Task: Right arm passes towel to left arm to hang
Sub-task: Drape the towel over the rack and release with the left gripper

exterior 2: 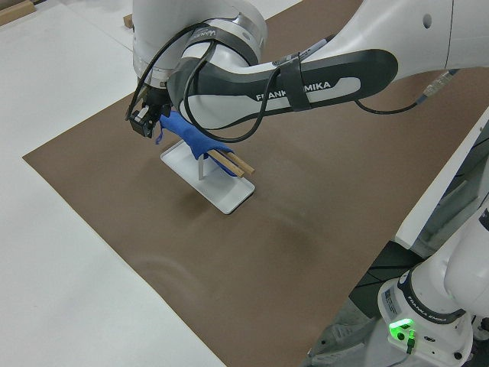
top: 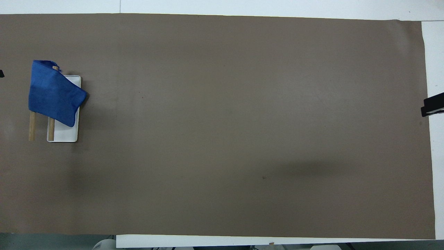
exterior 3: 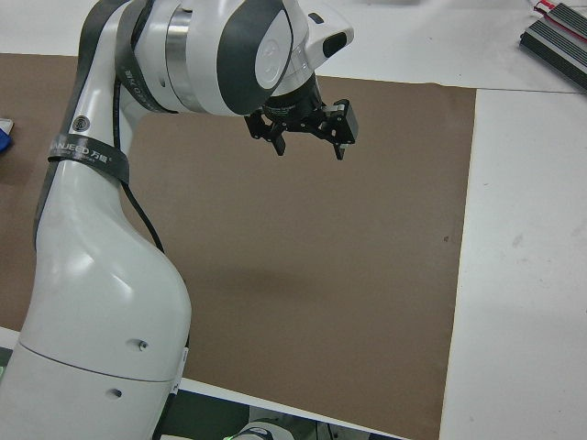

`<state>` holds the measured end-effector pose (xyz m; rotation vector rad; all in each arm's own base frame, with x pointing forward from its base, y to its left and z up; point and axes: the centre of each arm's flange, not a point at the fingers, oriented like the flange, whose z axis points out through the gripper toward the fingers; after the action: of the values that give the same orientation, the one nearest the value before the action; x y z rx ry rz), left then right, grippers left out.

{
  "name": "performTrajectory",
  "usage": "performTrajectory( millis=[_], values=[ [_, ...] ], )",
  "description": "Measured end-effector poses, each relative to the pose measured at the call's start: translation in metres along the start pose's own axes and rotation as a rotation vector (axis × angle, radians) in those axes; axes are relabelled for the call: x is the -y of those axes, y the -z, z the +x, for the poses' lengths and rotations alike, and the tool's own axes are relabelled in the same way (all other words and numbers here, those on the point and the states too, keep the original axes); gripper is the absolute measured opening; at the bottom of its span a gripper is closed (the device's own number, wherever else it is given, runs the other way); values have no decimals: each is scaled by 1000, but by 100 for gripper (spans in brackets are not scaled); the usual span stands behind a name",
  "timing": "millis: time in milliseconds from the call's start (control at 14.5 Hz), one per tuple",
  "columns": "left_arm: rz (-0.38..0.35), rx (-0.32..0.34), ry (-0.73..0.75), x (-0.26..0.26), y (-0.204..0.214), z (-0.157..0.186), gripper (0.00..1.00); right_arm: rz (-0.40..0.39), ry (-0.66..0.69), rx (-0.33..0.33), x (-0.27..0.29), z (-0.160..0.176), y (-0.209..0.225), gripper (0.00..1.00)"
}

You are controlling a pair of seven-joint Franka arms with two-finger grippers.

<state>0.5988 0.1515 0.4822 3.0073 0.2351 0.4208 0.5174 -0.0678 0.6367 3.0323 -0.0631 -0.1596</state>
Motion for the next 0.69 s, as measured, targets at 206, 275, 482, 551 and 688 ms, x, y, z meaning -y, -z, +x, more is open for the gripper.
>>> performTrajectory(
  millis=[206,275,482,551,688],
  values=[
    [17,-6,-38,-3,4,3,100,0,0,0,0,0,0,100],
    [42,-1,-80,-7,6,5,100,0,0,0,0,0,0,100],
    [80,27,-201,-44,21,16,100,0,0,0,0,0,0,100],
    [73,36,-227,-60,27,18,100,0,0,0,0,0,0,100],
    [55,65,-245,-88,33,19,100,0,0,0,0,0,0,100]
  ],
)
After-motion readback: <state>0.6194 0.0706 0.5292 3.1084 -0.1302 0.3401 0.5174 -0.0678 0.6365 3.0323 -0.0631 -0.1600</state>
